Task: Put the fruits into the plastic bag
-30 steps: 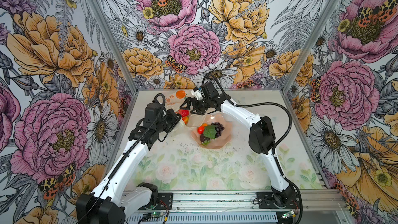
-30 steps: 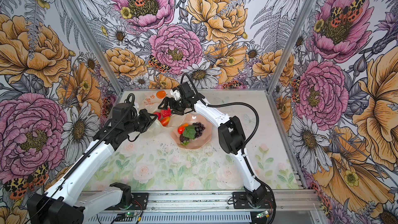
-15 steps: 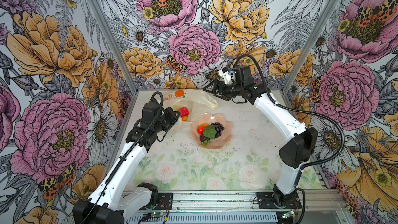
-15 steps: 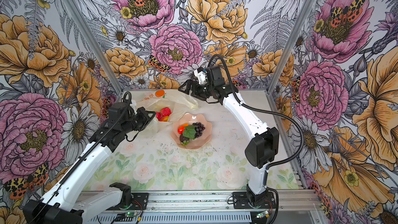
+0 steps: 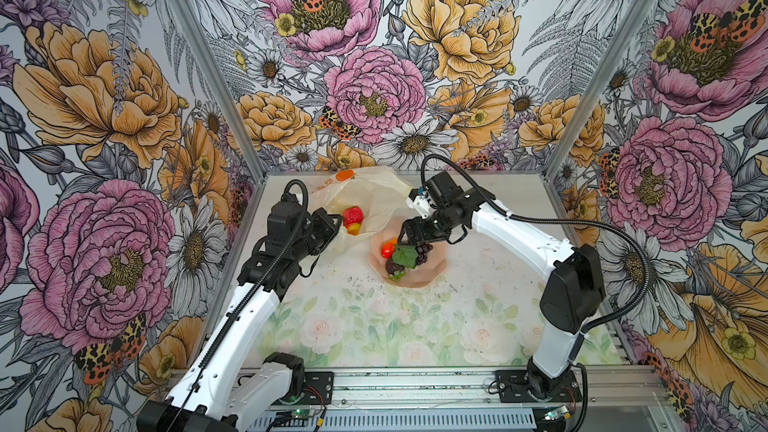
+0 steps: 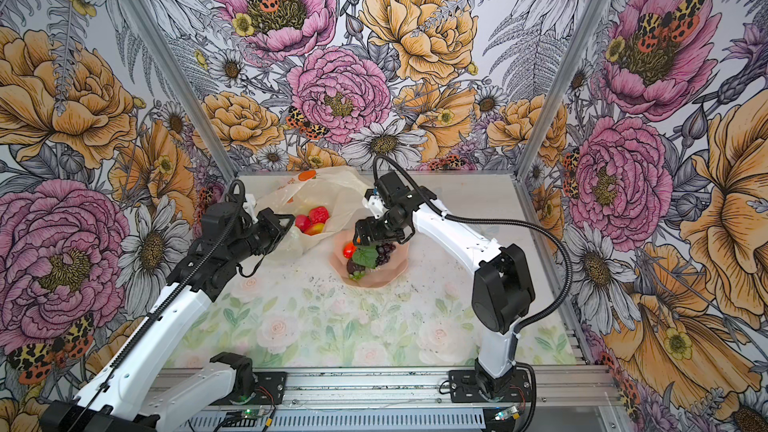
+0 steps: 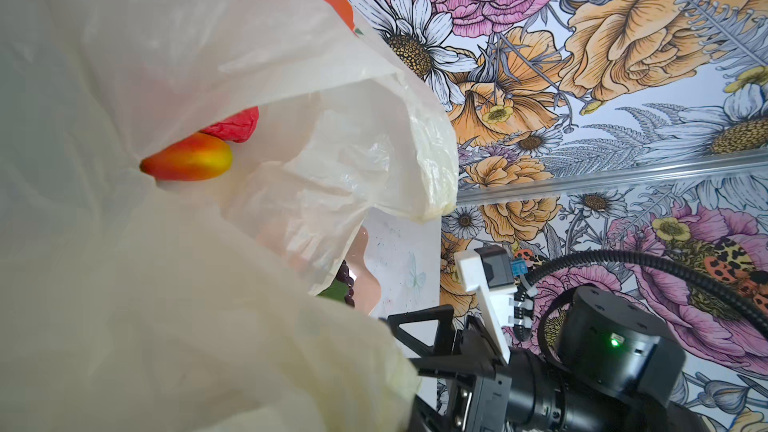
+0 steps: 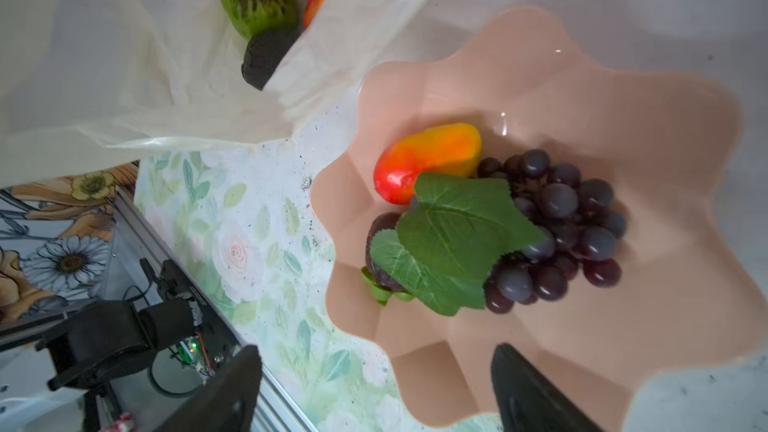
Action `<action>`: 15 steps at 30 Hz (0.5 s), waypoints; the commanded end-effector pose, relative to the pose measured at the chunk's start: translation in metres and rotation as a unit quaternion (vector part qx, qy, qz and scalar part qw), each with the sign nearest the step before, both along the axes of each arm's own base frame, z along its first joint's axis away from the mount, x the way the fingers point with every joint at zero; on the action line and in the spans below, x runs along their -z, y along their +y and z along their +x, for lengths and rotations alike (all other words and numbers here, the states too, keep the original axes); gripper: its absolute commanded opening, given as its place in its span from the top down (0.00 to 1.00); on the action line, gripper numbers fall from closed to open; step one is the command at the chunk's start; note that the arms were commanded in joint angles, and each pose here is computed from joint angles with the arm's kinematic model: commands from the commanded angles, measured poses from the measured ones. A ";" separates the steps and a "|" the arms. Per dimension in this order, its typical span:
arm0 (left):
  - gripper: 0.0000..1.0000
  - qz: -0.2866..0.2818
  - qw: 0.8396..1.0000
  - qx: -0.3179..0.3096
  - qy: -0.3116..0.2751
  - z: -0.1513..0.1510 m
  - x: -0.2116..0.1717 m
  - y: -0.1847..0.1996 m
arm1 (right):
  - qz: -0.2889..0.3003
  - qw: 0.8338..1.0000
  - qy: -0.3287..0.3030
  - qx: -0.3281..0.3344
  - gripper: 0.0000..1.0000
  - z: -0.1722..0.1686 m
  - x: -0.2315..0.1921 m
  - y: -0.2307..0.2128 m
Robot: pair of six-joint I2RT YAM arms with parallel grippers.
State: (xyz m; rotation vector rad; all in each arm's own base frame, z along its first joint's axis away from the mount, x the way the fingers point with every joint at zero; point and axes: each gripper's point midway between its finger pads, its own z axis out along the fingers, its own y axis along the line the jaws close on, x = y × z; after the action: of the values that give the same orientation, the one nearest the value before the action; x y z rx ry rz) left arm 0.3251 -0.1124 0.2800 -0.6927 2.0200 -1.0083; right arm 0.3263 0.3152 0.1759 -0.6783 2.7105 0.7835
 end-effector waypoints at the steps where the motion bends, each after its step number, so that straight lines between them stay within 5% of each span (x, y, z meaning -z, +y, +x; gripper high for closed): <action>1: 1.00 -0.001 1.000 0.000 -0.016 0.000 -0.005 0.005 | -0.043 0.997 -0.047 -0.044 0.12 0.016 0.015 0.013; 15: 1.00 -0.016 1.000 0.002 0.010 -0.002 0.010 0.004 | -0.122 0.984 -0.094 -0.085 0.11 0.062 0.061 0.042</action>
State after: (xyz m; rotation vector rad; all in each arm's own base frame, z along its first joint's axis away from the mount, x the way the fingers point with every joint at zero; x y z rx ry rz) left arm 0.3247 -0.1077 0.2675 -0.7222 2.0393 -1.0094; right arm 0.3809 0.3557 0.1161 -0.9469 2.6494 0.4659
